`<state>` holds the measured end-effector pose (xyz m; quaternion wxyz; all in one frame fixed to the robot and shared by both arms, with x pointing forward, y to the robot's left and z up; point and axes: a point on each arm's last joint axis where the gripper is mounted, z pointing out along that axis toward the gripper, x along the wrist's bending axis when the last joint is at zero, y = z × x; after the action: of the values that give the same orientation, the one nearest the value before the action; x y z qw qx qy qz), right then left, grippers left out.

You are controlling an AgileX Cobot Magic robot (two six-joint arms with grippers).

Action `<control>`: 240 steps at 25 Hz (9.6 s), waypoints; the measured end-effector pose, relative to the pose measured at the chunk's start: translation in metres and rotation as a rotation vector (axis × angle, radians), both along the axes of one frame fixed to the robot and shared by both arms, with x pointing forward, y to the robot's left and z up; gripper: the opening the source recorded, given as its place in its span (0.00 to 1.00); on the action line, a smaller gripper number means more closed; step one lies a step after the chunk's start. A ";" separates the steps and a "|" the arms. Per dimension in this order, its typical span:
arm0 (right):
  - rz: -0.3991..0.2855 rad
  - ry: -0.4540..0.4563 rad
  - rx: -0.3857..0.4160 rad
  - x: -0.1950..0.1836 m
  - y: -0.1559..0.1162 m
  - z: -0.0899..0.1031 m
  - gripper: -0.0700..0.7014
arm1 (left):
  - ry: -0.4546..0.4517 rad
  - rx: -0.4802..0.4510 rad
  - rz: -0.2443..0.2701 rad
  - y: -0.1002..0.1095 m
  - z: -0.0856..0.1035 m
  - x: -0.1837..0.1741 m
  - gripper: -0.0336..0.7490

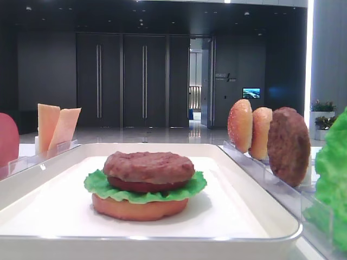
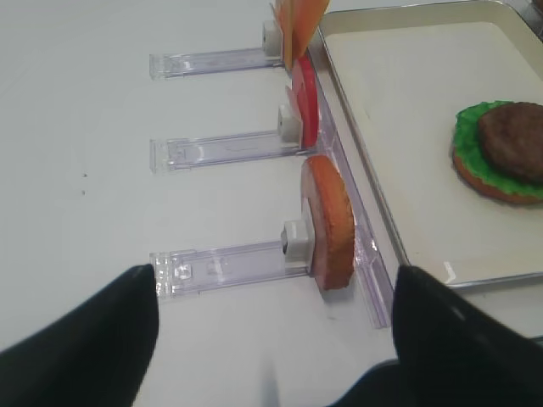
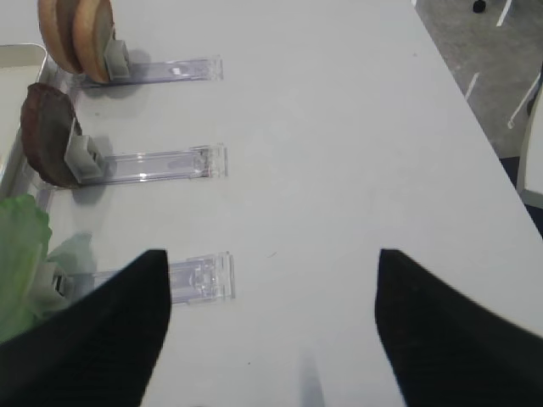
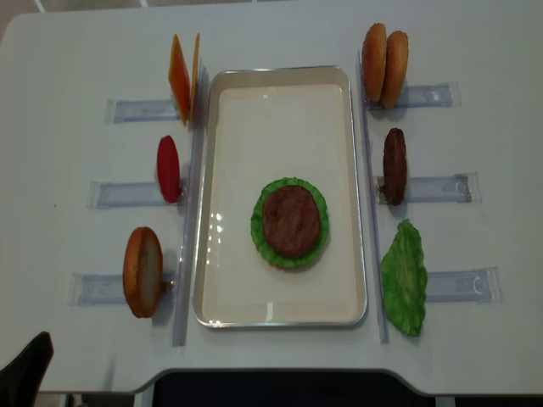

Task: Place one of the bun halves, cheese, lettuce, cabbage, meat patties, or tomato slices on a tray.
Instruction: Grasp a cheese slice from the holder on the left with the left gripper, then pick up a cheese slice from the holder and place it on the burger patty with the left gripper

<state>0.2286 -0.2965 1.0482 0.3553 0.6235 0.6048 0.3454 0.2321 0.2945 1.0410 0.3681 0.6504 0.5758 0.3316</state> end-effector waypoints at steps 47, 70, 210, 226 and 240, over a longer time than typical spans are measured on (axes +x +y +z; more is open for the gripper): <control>0.000 0.000 0.000 0.000 0.000 0.000 0.72 | 0.588 0.036 0.057 -0.003 0.102 0.358 0.75; 0.000 0.000 0.000 0.000 0.000 0.000 0.72 | 0.577 0.028 0.143 -0.014 0.059 0.461 0.75; 0.000 0.000 0.001 0.000 0.000 0.000 0.72 | 0.872 -0.358 -0.348 -0.126 0.047 0.309 0.09; 0.000 0.000 0.001 0.000 0.000 0.000 0.72 | 0.813 -0.649 -0.535 -0.144 -0.042 0.286 0.09; 0.000 0.000 0.001 0.000 0.000 0.000 0.72 | 0.853 -0.738 -0.579 -0.175 -0.094 0.290 0.09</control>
<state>0.2286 -0.2966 1.0483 0.3553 0.6237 0.6044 0.3457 0.5225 0.1199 0.9472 0.3809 0.6850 0.5491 -0.2901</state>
